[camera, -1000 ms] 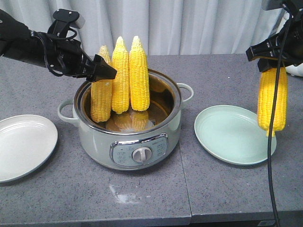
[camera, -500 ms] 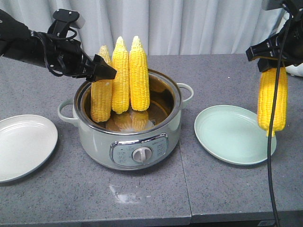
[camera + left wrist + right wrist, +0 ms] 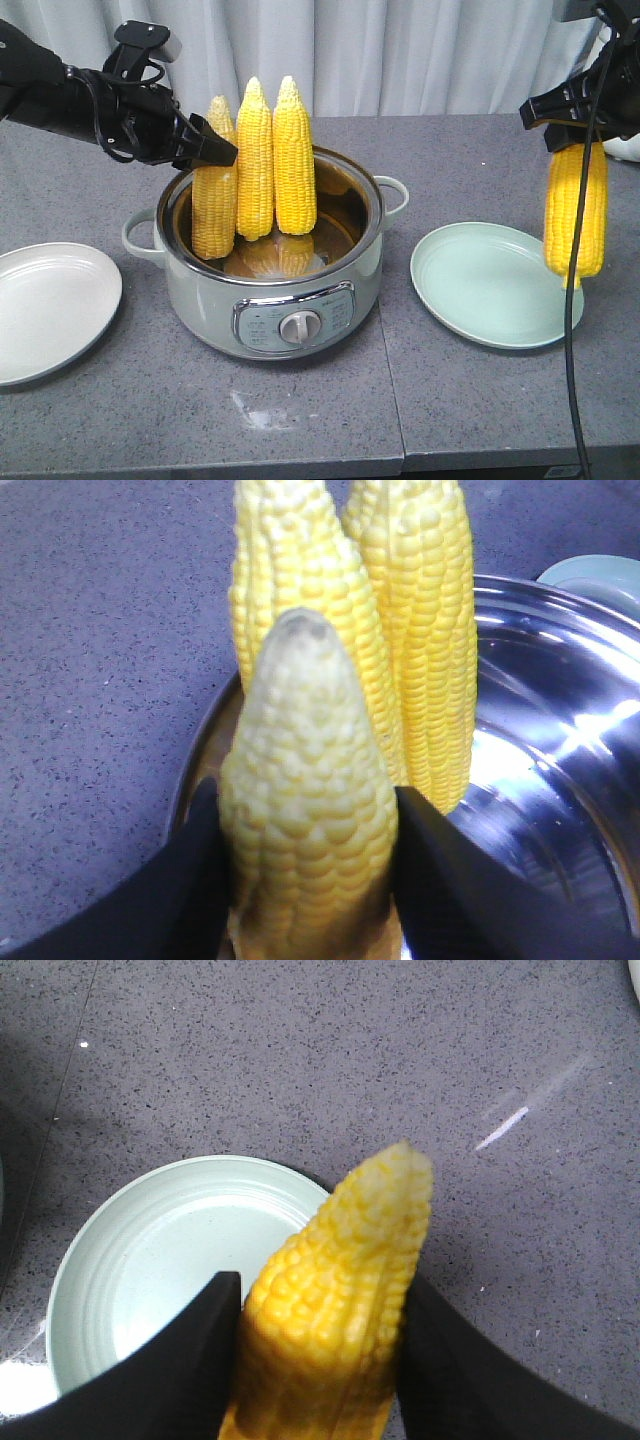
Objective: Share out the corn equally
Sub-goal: 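Reach the left gripper into the pot and grasp another corn cob, then lift the corn cob out of the pot with the left gripper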
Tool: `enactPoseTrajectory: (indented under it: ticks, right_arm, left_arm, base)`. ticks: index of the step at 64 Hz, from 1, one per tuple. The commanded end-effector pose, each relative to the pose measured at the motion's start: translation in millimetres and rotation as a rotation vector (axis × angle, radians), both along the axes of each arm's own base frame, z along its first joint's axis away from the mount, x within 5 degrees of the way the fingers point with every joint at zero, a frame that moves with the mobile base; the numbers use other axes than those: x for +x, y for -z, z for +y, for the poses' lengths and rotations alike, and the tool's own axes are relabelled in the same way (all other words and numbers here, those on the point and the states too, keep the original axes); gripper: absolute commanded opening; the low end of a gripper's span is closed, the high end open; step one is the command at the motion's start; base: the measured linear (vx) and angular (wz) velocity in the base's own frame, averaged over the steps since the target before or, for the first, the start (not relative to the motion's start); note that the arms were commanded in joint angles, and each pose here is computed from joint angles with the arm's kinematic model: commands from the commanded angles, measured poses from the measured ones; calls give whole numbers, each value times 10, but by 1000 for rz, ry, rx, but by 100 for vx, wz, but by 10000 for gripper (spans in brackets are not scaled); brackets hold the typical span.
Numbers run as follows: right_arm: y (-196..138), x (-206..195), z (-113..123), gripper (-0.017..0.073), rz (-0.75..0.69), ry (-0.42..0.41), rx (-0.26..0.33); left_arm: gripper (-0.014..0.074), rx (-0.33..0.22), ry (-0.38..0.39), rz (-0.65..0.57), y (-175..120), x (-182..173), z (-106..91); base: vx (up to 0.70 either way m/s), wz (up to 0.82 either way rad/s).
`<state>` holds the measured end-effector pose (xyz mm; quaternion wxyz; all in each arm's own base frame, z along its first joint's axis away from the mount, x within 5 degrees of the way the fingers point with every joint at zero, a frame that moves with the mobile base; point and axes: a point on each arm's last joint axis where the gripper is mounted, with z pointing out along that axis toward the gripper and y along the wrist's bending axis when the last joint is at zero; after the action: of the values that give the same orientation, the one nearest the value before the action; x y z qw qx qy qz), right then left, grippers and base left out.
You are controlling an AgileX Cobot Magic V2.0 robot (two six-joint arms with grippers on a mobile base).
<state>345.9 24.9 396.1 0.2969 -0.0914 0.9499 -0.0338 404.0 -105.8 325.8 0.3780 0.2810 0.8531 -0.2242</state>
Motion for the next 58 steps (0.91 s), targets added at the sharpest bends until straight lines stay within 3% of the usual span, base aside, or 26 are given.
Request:
enactPoseTrajectory:
  ticks: [1,42,58]
  right_arm:
    - [-252,-88,-30,204,-112,4,0]
    - [-252,-87,-30,204,-113,4,0]
    - [-252,-87,-30,204,-113,4,0]
  left_arm:
    - [189,-61,-16,-92,-328,-74,-30]
    - [164,-64,-18,-97,-353,-87,-27]
    - [164,-86,-1,-213,-840,-305,-2]
  base:
    - [0,0]
    - [0,0]
    - [0,0]
